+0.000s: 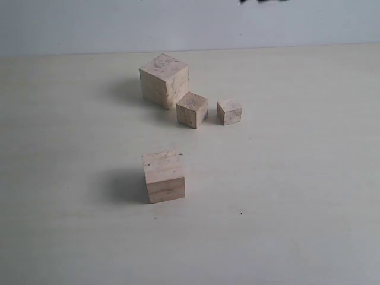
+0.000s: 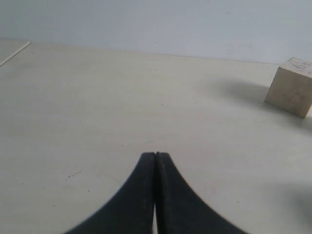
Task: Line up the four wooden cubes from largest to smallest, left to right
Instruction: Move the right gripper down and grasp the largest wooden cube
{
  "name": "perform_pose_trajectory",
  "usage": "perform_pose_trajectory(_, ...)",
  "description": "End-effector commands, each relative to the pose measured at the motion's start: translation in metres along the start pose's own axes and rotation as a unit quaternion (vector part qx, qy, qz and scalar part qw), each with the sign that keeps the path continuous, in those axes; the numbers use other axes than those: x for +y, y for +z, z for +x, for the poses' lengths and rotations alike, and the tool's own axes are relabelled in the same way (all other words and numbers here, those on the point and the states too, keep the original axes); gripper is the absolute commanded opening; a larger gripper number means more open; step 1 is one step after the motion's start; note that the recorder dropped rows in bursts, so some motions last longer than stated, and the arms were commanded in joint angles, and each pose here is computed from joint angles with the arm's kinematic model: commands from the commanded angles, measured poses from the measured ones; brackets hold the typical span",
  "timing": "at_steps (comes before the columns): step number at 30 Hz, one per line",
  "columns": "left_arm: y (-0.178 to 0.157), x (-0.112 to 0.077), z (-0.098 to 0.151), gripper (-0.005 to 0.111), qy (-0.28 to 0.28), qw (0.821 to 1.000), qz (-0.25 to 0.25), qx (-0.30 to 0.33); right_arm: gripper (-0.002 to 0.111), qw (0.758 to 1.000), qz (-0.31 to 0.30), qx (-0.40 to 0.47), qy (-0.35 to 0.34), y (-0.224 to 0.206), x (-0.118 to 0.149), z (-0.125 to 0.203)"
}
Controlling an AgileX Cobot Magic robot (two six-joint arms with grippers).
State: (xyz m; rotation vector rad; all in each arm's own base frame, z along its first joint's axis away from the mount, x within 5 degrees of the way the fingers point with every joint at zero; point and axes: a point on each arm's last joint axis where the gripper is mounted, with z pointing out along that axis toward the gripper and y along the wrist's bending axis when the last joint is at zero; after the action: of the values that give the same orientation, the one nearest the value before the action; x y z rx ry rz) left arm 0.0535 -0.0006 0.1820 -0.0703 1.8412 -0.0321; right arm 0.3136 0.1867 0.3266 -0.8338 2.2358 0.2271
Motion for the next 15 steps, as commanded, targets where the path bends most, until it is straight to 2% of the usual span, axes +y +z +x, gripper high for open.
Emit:
perform_pose_trajectory(1, 0.0, 0.0, 0.001, 0.0, -0.001, 1.0, 0.003, -0.003, 0.0, 0.988, -0.041, 0.129, 0.08, 0.034, 0.007, 0.017)
perform_pose_trajectory(9, 0.0, 0.0, 0.001, 0.0, -0.001, 1.0, 0.003, -0.003, 0.0, 0.99, -0.037, 0.094, 0.102, 0.044, 0.006, 0.012)
perform_pose_trajectory(15, 0.0, 0.0, 0.001, 0.0, -0.001, 1.0, 0.003, -0.003, 0.0, 0.998, 0.015, 0.027, 0.046, 0.046, -0.005, 0.0)
